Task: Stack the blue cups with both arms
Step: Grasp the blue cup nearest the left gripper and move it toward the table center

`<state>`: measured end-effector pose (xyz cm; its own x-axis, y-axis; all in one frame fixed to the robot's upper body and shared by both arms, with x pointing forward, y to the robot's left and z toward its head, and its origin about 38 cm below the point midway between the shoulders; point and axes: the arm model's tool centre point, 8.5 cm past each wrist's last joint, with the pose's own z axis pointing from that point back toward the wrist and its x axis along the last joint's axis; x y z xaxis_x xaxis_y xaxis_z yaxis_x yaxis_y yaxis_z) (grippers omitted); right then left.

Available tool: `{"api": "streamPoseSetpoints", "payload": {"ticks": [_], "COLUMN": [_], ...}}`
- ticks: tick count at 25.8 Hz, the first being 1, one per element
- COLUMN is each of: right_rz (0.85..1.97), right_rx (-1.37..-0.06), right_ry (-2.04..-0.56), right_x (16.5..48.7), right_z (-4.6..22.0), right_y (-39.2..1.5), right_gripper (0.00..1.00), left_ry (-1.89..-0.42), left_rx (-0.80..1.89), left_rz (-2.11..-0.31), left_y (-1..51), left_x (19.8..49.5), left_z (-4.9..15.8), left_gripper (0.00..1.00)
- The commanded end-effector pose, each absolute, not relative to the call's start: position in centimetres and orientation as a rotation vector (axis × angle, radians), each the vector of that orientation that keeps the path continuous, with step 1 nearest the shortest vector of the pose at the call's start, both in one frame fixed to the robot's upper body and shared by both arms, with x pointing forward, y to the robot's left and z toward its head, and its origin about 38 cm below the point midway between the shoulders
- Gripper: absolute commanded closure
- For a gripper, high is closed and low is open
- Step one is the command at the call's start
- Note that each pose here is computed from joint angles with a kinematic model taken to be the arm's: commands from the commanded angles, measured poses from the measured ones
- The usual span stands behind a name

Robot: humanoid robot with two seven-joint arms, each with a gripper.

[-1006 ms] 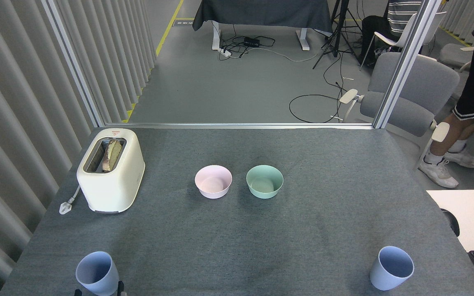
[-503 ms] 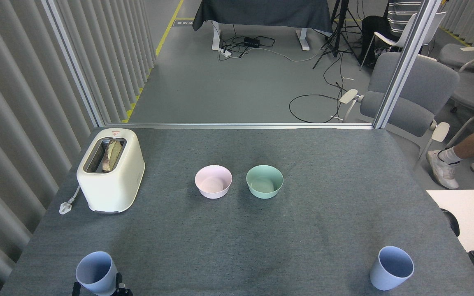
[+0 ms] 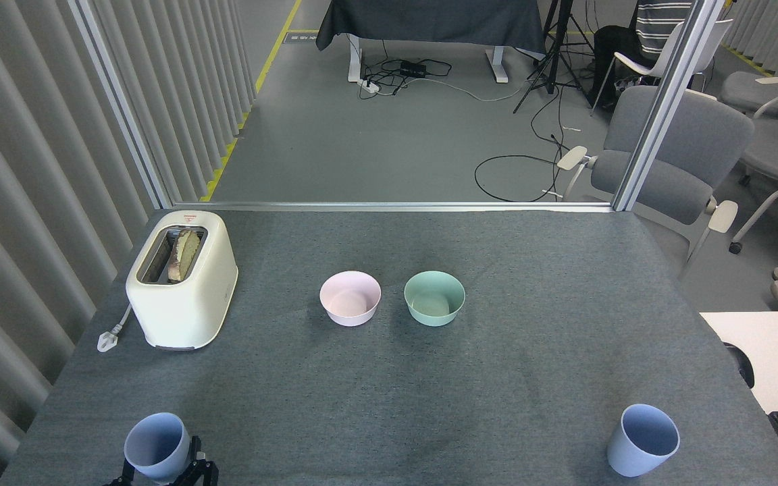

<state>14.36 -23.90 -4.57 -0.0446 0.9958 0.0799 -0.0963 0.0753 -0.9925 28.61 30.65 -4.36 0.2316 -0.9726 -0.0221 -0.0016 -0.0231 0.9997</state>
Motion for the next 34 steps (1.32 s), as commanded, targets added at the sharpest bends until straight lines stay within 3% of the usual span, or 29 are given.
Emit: {"api": "streamPoseSetpoints", "payload": {"ticks": [1,4,7,12,16,21,34], "right_rz": [1.23,1.232,1.232,1.232,1.233,1.228,1.221], "right_rx": [-1.06,-1.056,-1.059,-1.058,-1.057,-1.059,-1.062], "right_ry": [-1.209,-1.205,-1.207,-1.206,-1.205,-1.194,-1.192], "right_x": [14.3,14.3,14.3,14.3,14.2,13.7,13.2], "right_z": [-4.6,-4.7,-4.7,-4.7,-4.7,-4.8,-4.9], "right_y": [-23.9,-23.9,-24.0,-23.9,-23.9,-24.0,-23.9], "right_gripper": [0.0,0.0,0.0,0.0,0.0,0.0,0.0], "left_ry": [-1.038,-1.077,-1.212,-1.424,-1.56,-1.586,-1.536], "left_rx": [1.325,1.325,1.285,1.141,1.097,1.052,1.012], "left_rz": [-1.055,-1.057,-1.083,-1.208,-1.464,-1.484,-1.539], "left_y": [30.5,30.1,28.0,20.1,11.9,6.3,6.6], "left_x": [28.6,28.6,28.7,29.3,30.0,32.9,32.3], "left_z": [-4.3,-3.6,-2.1,-1.7,-2.4,-2.5,-4.4], "left_gripper": [0.23,0.26,0.29,0.29,0.29,0.29,0.27]}}
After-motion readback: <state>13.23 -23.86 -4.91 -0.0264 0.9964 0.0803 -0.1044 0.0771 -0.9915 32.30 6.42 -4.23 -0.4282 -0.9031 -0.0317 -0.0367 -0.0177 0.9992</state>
